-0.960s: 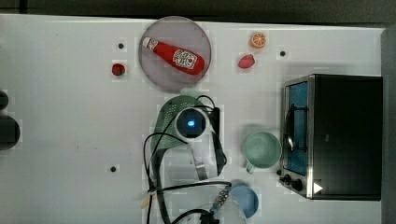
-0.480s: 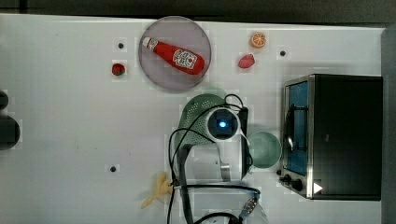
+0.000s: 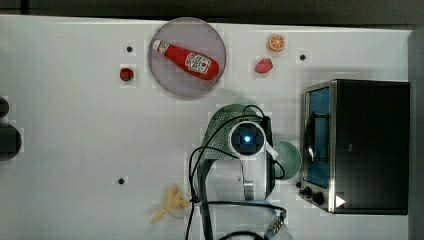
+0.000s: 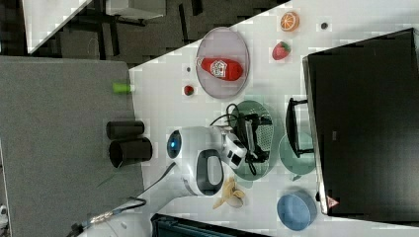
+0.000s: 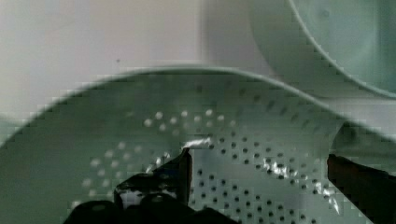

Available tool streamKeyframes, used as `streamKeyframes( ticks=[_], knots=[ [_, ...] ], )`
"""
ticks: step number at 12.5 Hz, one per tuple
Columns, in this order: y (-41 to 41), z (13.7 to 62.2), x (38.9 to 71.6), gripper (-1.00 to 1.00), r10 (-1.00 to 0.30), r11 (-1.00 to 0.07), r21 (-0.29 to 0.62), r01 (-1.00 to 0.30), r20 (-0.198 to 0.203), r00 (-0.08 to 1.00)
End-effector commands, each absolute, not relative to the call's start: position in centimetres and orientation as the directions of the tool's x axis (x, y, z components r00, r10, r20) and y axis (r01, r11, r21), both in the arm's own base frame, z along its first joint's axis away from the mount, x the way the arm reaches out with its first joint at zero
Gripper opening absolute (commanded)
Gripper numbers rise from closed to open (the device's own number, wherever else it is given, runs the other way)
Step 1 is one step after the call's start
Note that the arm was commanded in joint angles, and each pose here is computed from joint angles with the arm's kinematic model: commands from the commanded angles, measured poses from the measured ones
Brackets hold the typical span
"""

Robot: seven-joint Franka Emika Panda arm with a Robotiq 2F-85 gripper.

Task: Drag strainer left to right.

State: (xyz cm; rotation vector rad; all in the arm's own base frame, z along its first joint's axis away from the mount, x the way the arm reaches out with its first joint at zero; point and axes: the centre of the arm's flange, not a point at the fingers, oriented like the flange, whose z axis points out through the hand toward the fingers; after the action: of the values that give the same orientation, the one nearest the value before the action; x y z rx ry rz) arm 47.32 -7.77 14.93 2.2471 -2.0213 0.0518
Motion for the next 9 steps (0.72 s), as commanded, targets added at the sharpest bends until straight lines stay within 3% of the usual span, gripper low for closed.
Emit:
streamKeyframes(
  ticks=[1, 6, 7, 8, 9],
  knots=[
    [-4.2, 21.4, 50.3, 1.00, -0.944, -0.309, -0.025, -0.951, 0.130, 0.303],
    [-1.2, 33.4, 51.1, 1.00, -0.910, -0.361, 0.055, -0.931, 0.200, 0.364],
    [-1.0, 35.9, 50.8, 1.00, -0.901, -0.379, 0.080, -0.922, 0.194, 0.388],
    [-0.9, 38.3, 50.3, 1.00, -0.898, -0.398, 0.099, -0.912, 0.163, 0.409],
    [-1.0, 40.4, 49.6, 1.00, -0.893, -0.427, 0.111, -0.897, 0.106, 0.438]
  ],
)
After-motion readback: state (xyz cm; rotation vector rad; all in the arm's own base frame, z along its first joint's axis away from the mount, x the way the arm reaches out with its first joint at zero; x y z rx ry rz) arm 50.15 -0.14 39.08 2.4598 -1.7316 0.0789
